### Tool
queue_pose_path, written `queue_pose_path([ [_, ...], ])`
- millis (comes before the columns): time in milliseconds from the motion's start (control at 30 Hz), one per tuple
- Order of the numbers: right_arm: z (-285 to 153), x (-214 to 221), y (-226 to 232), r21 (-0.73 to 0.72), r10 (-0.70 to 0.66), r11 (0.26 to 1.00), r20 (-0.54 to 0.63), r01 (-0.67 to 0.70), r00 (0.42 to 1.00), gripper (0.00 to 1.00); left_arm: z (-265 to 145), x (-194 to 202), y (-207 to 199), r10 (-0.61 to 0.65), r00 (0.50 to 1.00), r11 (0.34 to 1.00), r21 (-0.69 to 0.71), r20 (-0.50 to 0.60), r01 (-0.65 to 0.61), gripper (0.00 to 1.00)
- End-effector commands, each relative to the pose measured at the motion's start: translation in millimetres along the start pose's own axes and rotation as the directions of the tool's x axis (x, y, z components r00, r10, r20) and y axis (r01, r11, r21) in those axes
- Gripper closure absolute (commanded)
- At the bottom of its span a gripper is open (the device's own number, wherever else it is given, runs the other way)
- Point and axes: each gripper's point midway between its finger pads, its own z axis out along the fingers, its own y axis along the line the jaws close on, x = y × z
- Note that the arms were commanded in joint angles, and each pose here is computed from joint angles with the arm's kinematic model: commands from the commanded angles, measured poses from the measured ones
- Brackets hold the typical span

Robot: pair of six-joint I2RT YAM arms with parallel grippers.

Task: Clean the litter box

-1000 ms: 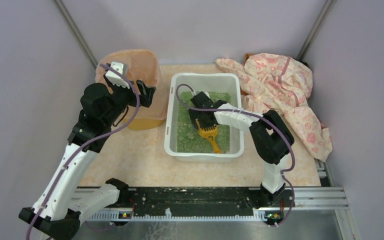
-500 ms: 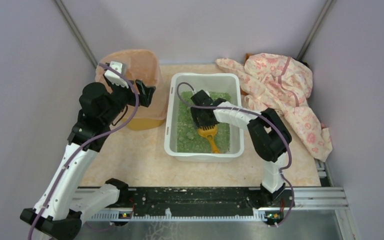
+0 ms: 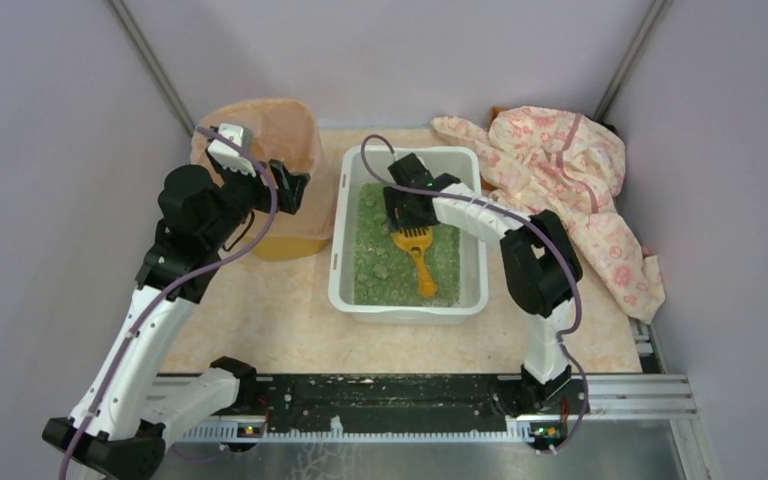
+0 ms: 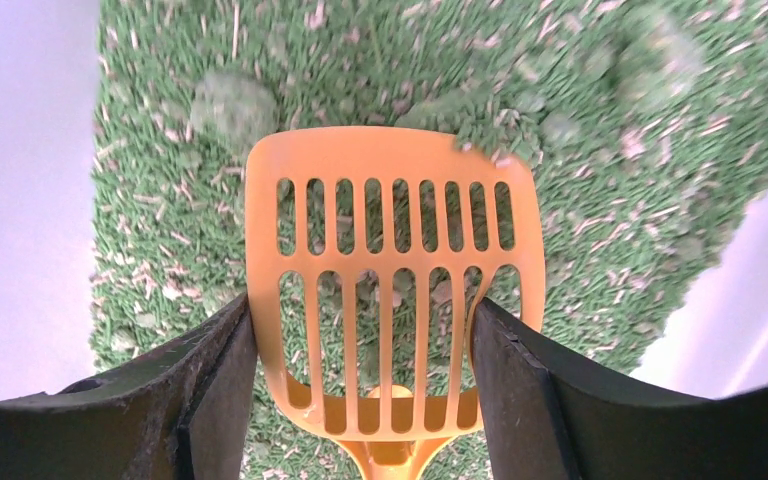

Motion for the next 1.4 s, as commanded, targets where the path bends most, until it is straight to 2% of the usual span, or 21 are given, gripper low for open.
queue_pose_path([
  [0,-26.9,-54.4,-6.4,-0.012,0.032,0.999,0.134,-0.031,0.99,1.0,-2.2,-9.6,-2.1,-0.001,0.999,1.0,0.02,0.043,0.0,0.01],
  [200,-23.4,-74.8,-18.0,-0.002,0.049,0.999,0.168,-0.049,0.985,0.99,0.0,-5.8,-0.9,-0.007,0.999,1.0,0.026,0.034,0.006,0.01],
  [233,-21.8,-79.7,-20.5,0.009,0.049,0.999,0.179,-0.052,0.983,0.84,0.9,-4.8,-0.8,-0.01,0.999,1.0,0.028,0.03,0.009,0.01],
  [267,-20.3,-83.7,-23.1,0.023,0.045,0.998,0.188,-0.05,0.981,0.59,1.1,-3.8,-1.3,-0.011,1.0,0.999,0.032,0.028,0.01,0.01],
  [300,-19.8,-86.7,-25.4,0.038,0.04,0.998,0.19,-0.048,0.981,0.4,1.0,-4.3,-2.2,-0.013,0.999,0.999,0.036,0.03,0.012,0.01],
  [333,-20.6,-86.6,-27.7,0.054,0.036,0.997,0.184,-0.047,0.982,0.3,1.3,-4.2,-2.5,-0.015,0.999,0.999,0.038,0.03,0.014,0.01],
  [367,-23.4,-86.9,-28.5,0.06,0.034,0.997,0.186,-0.046,0.982,0.25,1.4,-3.4,-2.1,-0.016,0.999,0.999,0.036,0.028,0.015,0.01],
  [500,-41.1,-75.9,-33.1,0.066,0.034,0.997,0.223,-0.05,0.974,0.18,2.2,-2.7,-2.3,-0.018,0.999,0.999,0.038,0.027,0.017,0.01],
  [700,-28.7,-29.9,-43.6,0.081,0.023,0.996,0.144,-0.035,0.989,0.08,3.9,-3.0,-6.1,-0.032,0.999,0.998,0.063,0.023,0.03,0.01],
  [1000,-25.5,12.0,-41.7,0.079,0.007,0.997,0.076,-0.013,0.997,0.06,6.2,0.6,-5.7,-0.035,0.999,0.997,0.063,0.01,0.035,0.01],
  [1133,-15.1,36.3,-38.0,0.075,0.009,0.997,0.026,-0.011,1.0,0.12,6.7,1.2,-7.3,-0.039,0.999,0.997,0.071,0.007,0.038,0.01],
  [1167,-13.1,40.9,-36.0,0.067,0.01,0.998,0.017,-0.011,1.0,0.18,6.7,1.3,-7.3,-0.039,0.999,0.997,0.071,0.007,0.038,0.01],
  [1200,-11.3,44.7,-34.9,0.062,0.014,0.998,0.01,-0.015,1.0,0.31,6.5,0.6,-7.9,-0.04,0.999,0.997,0.074,0.009,0.039,0.01],
  [1267,-9.5,49.9,-34.2,0.059,0.023,0.998,-0.002,-0.023,1.0,0.5,6.3,0.4,-8.5,-0.04,0.999,0.996,0.077,0.009,0.039,0.01],
  [1367,-13.3,49.5,-34.2,0.062,0.03,0.998,0.001,-0.03,1.0,0.72,6.2,0.5,-9.2,-0.043,0.999,0.996,0.08,0.009,0.042,0.01],
])
